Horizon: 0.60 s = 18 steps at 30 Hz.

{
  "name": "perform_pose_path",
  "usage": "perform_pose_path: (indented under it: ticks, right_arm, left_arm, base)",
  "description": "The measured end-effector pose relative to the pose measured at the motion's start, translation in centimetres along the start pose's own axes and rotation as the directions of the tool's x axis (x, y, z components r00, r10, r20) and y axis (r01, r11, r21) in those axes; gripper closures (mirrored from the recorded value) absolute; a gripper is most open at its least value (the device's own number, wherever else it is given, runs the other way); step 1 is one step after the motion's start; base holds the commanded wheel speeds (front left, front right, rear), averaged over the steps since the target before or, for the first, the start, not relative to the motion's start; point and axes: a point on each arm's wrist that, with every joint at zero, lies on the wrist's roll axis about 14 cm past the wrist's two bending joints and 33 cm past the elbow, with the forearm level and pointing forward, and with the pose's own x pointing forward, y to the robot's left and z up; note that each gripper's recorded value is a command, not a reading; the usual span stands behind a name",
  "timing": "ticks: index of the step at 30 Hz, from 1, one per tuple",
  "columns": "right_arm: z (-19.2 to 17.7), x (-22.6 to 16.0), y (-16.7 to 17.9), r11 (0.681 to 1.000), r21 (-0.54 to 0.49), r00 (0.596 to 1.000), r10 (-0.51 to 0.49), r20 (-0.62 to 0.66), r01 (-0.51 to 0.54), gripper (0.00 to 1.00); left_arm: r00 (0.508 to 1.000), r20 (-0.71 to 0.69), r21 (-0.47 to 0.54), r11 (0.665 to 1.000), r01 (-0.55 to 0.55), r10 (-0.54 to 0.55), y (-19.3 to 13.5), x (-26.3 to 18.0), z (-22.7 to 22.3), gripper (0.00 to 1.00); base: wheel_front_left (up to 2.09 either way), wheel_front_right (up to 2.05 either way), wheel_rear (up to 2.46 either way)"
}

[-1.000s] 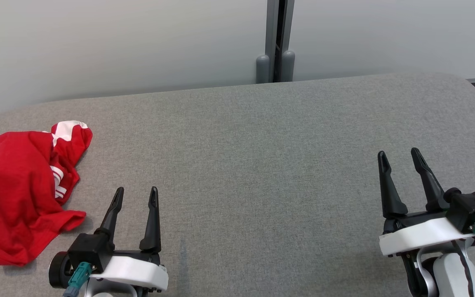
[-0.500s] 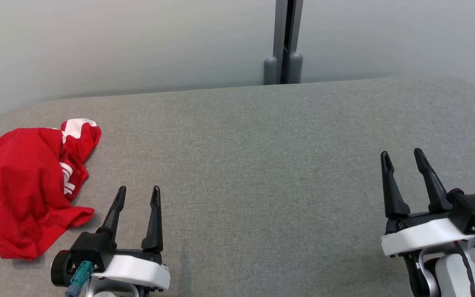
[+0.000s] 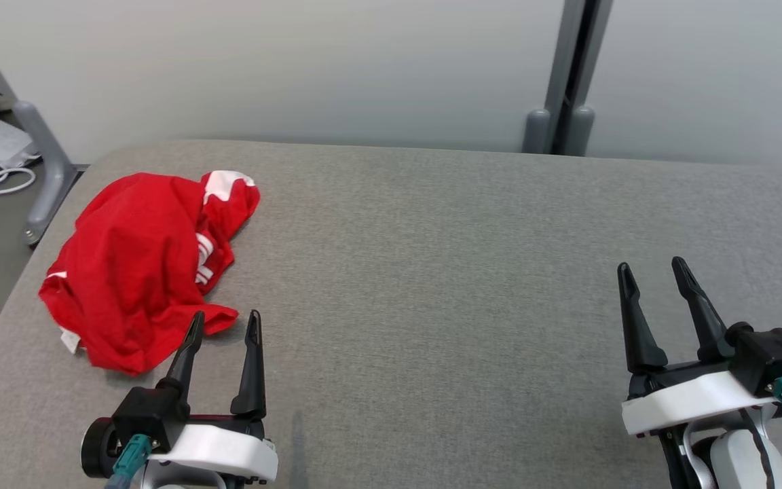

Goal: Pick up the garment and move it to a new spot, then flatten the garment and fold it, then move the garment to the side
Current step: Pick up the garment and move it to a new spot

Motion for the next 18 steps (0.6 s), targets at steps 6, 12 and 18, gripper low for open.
perform_pose_path:
  ticks: [6,12,18]
  right_arm:
    - [-0.9,1.3,3.9,0.994,0.029,0.994,0.108,-0.016,-0.108,0.00]
    - [-1.3,2.2,8.0,0.974,0.054,0.975,0.221,-0.020,-0.219,0.00]
    - [-1.6,2.5,10.8,0.954,0.073,0.956,0.294,-0.025,-0.291,0.00]
  left_arm:
    - [0.994,0.028,0.003,0.994,-0.109,0.109,3.5,-2.1,1.0,0.00]
    - [0.974,0.063,-0.001,0.976,-0.217,0.217,6.8,-4.5,2.2,0.00]
    - [0.955,0.082,0.000,0.959,-0.285,0.284,8.8,-6.7,2.8,0.00]
  base:
    - [0.00,0.00,0.00]
    - [0.00,0.00,0.00]
    - [0.00,0.00,0.00]
